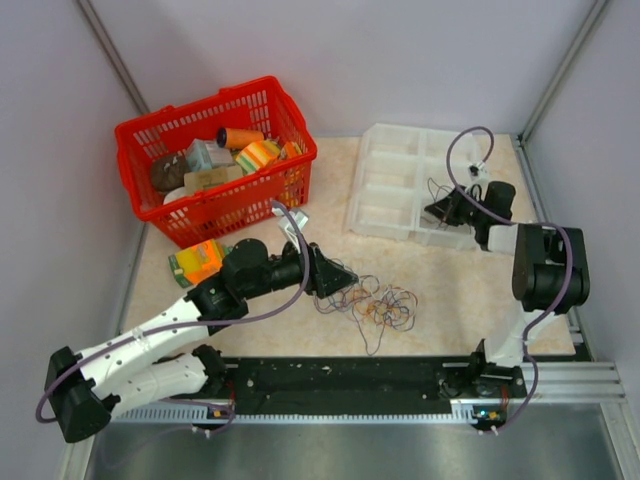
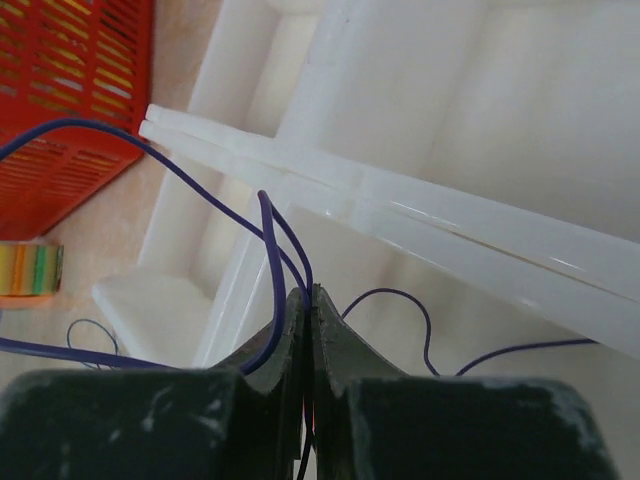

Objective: Untangle the cables

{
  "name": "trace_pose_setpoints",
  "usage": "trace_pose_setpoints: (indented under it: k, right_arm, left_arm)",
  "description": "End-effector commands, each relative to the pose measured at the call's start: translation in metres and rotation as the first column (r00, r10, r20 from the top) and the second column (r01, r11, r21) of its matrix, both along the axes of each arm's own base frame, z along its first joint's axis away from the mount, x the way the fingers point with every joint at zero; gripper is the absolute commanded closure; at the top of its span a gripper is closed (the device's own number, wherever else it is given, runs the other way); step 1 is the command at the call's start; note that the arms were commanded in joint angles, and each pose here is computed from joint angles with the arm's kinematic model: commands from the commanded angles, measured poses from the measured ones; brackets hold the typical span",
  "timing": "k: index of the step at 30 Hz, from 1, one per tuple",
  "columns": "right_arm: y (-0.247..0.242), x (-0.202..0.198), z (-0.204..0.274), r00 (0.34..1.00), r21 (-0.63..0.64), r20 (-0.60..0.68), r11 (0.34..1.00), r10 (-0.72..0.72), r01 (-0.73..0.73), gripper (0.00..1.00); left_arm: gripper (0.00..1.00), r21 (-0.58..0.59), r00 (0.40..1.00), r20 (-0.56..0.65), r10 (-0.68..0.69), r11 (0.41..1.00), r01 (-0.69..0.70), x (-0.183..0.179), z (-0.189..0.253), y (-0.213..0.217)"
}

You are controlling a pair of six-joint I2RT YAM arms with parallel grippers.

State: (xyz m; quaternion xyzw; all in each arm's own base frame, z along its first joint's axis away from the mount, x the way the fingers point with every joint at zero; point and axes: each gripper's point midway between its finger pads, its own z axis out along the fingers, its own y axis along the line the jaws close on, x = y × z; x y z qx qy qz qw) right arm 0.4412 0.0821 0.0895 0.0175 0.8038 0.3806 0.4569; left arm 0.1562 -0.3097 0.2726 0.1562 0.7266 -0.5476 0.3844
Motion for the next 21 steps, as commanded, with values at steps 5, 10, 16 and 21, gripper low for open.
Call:
trace_pose_setpoints:
  k: [5,10,16,21]
  right_arm:
    - [-0.049,-0.005,0.005,0.932,-0.213,-0.217,0.945,-0.292,0.247,1.00]
    - [-0.047,-0.019,-0.019,0.873,-0.339,-0.388,0.927,-0.295,0.162,1.00]
    - [-0.040,-0.021,-0.034,0.835,-0.527,-0.437,0.848,-0.336,0.066,1.00]
    - [-0.052,-0.022,-0.031,0.823,-0.622,-0.441,0.783,-0.356,0.006,0.87]
  left_arm:
    - [0.31,-0.069,0.999,-0.003,-0.043,0.997,0.042,-0.002,0.009,-0.010]
    - [0.31,-0.055,0.998,0.010,-0.054,0.997,0.055,0.000,0.012,-0.015]
    - [0.31,-0.061,0.997,0.008,-0.083,0.995,0.084,-0.001,0.012,-0.020]
    - [0.31,-0.052,0.996,0.005,-0.085,0.995,0.085,-0.002,0.008,-0.019]
